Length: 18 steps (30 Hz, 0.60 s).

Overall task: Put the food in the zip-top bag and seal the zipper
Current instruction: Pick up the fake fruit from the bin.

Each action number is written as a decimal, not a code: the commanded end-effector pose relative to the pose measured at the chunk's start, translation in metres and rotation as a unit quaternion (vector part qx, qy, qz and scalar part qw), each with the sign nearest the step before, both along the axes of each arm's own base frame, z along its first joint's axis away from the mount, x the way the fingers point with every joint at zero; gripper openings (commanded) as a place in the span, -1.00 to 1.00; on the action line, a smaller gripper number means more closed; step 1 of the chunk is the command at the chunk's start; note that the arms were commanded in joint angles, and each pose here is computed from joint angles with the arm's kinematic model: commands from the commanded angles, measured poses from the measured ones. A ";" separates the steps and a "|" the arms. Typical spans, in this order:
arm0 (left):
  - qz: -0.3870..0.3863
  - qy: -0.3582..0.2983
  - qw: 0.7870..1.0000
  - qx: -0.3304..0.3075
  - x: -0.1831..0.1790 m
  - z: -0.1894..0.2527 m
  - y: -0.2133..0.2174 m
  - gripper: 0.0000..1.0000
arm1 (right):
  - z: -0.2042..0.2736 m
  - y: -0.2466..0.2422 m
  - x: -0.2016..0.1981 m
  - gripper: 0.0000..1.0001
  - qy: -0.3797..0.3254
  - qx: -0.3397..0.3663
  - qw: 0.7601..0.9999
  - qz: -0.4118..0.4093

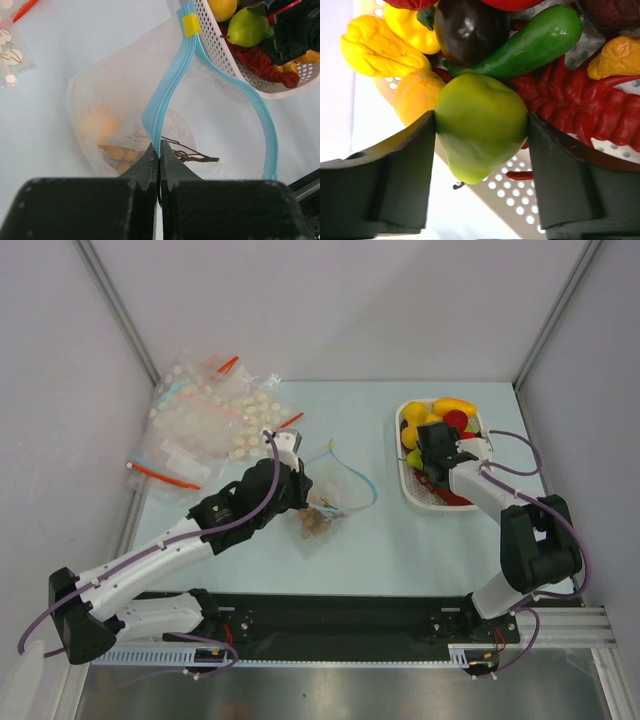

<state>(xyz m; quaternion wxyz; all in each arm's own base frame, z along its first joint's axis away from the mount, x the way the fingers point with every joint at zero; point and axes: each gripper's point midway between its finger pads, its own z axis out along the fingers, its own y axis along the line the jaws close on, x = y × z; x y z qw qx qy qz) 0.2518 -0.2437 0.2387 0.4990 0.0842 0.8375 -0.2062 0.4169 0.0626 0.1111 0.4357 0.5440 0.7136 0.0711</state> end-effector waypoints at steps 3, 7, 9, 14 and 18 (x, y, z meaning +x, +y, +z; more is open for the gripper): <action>0.009 -0.013 1.000 -0.007 0.004 0.009 0.003 -1.00 | 0.028 -0.006 0.003 0.12 -0.045 0.004 0.999 -0.011; 0.008 -0.013 1.000 -0.008 0.004 0.009 0.002 -0.99 | 0.054 -0.015 -0.014 0.12 -0.072 0.004 0.997 -0.014; 0.005 -0.012 1.000 -0.008 0.003 0.009 0.002 -0.99 | 0.064 -0.018 -0.024 0.11 -0.080 0.000 0.997 -0.012; 0.000 -0.010 1.000 -0.007 0.003 0.007 -0.001 -1.00 | 0.106 -0.009 -0.047 -0.06 -0.147 -0.045 0.983 0.099; -0.009 -0.008 1.000 -0.004 0.004 0.004 -0.005 -1.00 | 0.136 0.025 -0.067 -0.28 -0.220 -0.056 0.948 0.224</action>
